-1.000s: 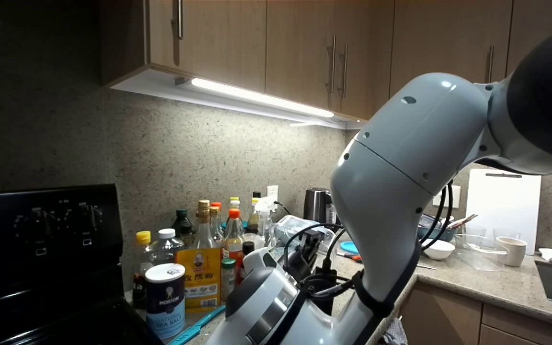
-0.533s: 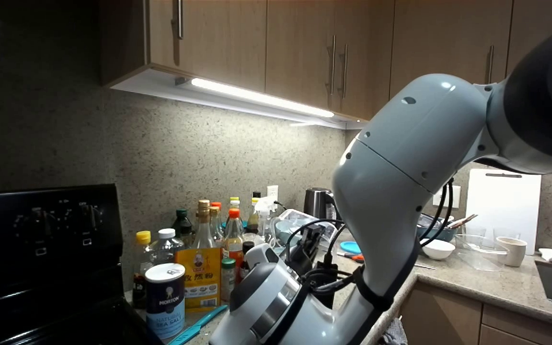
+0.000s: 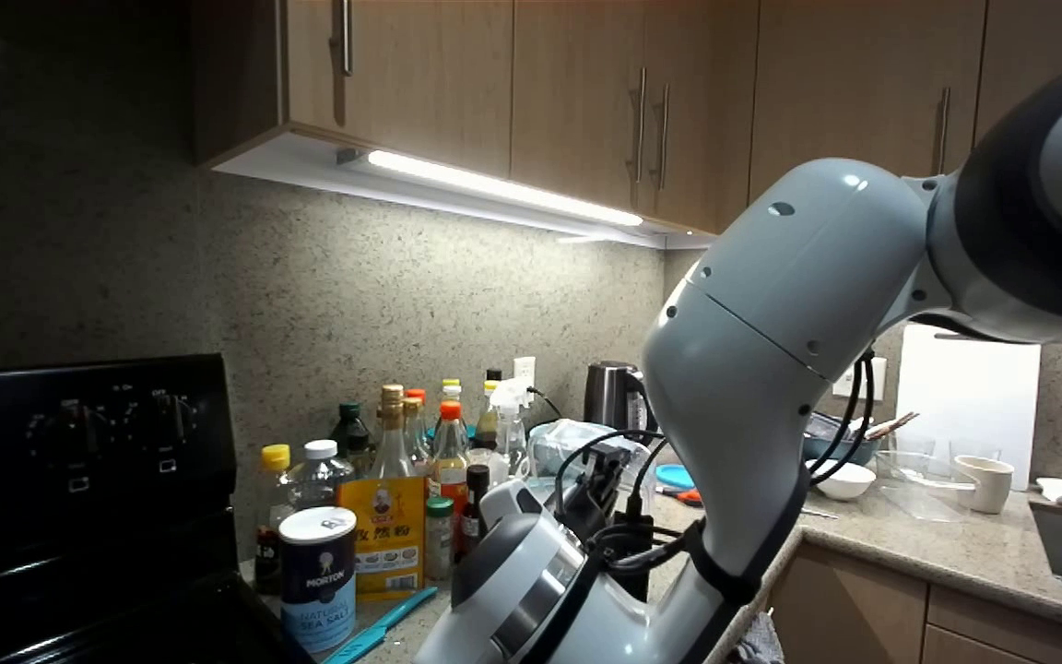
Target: Pour the contents from the clear bowl into the blue bowl
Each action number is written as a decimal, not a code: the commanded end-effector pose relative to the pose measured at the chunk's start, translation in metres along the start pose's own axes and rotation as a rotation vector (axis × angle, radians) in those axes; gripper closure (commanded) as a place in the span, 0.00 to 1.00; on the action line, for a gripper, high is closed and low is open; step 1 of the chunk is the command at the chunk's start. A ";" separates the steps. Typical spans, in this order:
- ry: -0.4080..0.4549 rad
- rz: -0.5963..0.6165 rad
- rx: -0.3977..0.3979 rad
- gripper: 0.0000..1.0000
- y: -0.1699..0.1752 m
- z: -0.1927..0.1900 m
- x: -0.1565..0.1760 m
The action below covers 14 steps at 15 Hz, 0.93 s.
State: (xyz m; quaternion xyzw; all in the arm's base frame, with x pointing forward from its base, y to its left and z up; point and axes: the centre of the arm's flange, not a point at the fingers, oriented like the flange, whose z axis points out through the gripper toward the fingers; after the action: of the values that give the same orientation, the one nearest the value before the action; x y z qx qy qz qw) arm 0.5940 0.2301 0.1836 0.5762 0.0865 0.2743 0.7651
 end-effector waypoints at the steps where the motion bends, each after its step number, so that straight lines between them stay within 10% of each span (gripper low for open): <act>1: 0.009 -0.044 0.108 0.97 -0.003 -0.004 0.001; 14: 0.062 0.068 0.079 0.97 0.034 -0.014 0.015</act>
State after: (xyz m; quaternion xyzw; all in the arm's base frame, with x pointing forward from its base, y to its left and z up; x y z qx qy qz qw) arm 0.6013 0.2507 0.1896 0.6138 0.1069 0.2963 0.7239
